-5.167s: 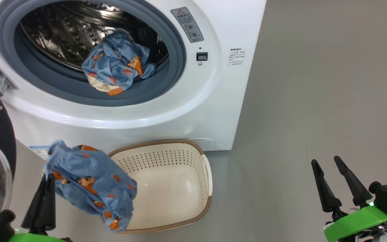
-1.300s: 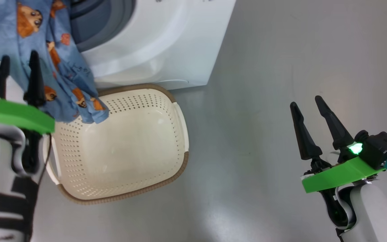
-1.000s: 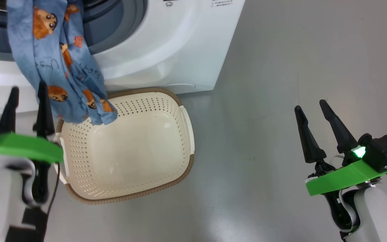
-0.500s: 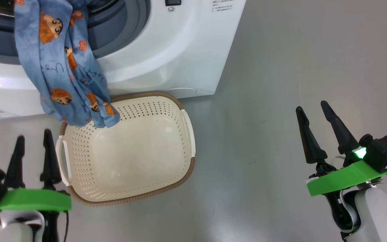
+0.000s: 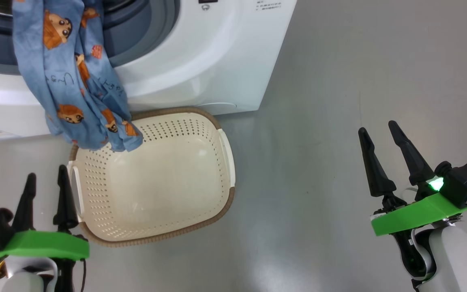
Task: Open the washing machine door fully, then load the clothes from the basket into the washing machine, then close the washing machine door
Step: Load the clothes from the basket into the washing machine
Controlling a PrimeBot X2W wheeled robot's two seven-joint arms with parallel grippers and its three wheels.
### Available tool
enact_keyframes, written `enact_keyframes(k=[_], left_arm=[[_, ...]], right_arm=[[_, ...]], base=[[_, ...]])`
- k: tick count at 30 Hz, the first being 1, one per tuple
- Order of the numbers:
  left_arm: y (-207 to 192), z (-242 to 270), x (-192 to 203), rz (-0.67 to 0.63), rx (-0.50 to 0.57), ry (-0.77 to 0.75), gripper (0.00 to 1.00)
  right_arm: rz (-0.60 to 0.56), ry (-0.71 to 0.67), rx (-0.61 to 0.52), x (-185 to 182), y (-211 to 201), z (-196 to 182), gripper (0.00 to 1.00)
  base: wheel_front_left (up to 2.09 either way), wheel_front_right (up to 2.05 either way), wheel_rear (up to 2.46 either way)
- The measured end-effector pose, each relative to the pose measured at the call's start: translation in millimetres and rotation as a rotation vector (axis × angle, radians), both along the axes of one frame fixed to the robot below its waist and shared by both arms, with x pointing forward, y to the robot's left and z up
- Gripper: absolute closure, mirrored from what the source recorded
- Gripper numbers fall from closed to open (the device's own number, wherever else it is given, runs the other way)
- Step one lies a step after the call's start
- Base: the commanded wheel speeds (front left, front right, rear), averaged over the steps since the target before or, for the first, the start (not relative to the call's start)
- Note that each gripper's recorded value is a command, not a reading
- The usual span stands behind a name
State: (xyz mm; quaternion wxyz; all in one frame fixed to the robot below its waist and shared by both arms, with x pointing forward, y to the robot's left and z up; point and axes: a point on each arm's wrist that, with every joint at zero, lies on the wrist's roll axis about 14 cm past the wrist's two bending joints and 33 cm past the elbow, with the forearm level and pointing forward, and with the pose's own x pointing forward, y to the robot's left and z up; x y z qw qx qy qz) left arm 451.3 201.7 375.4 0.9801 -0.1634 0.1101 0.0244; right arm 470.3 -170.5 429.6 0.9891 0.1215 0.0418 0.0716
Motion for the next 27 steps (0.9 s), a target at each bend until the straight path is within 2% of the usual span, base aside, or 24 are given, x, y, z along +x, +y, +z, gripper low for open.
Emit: enact_keyframes(k=[14,27], left_arm=[[-19.9,-53.8,29.6,-0.079,-0.036,0.146,0.0],[-44.0,-80.6,74.5,-0.155,-0.06,0.192,0.0]], right_arm=[[0.001,0.046,0.002,3.7,0.9,-21.8,0.0],[-0.004,0.066,-0.01,14.8,-0.3,-38.8,0.0]], base=[[0.0,0.0,0.0],[0.0,0.0,0.0]])
